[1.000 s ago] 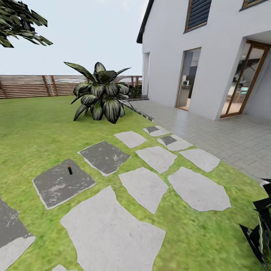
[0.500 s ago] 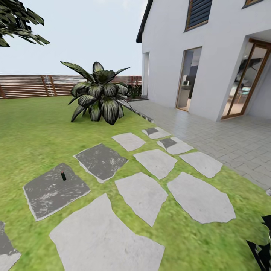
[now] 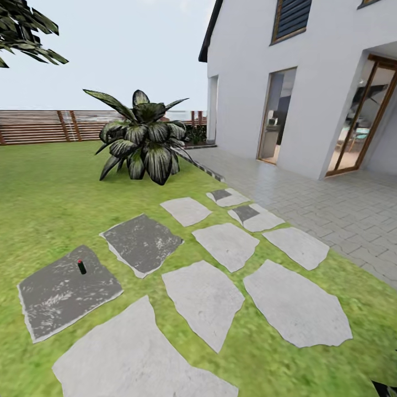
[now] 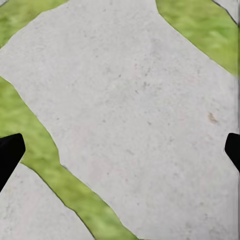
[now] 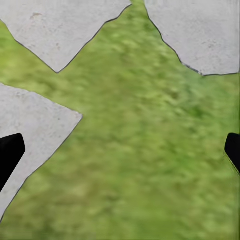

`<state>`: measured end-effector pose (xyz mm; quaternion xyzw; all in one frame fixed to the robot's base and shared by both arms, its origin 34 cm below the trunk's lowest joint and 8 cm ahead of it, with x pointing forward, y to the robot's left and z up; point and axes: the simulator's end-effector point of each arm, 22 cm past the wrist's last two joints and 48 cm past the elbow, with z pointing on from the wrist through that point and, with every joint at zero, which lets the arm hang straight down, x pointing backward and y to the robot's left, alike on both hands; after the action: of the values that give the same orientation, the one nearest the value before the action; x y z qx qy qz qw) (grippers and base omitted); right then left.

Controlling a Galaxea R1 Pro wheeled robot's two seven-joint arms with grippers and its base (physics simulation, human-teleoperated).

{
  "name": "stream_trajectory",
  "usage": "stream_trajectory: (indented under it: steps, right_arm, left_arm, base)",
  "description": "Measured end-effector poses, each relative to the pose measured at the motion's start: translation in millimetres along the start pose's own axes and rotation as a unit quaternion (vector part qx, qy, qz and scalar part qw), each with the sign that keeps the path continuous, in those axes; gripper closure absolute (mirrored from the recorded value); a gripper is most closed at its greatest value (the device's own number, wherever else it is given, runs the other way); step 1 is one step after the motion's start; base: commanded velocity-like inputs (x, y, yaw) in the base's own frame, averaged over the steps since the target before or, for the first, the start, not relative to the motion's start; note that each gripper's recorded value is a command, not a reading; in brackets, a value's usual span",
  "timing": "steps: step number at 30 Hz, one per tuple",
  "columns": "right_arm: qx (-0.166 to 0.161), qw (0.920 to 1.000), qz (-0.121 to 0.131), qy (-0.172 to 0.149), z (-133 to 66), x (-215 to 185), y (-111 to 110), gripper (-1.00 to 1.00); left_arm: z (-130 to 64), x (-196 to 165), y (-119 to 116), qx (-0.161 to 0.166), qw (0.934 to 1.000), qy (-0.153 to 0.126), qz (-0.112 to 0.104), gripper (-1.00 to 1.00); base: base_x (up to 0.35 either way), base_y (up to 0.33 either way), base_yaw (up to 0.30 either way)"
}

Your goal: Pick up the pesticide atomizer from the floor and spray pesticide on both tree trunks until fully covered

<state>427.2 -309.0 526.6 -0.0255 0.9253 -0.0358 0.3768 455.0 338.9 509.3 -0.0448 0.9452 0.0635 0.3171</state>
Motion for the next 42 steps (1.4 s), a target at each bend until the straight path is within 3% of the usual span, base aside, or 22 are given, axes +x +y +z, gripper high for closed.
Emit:
stream_trajectory:
  steps: [42]
  right_arm:
    - [0.000,1.0000,0.000,0.000,0.0,-0.1,0.0,-1.00]
  left_arm:
    - [0.1,0.1,1.3,-0.001,1.0000,0.000,0.000,-1.00]
  base:
    - [0.301,-0.131,0.004]
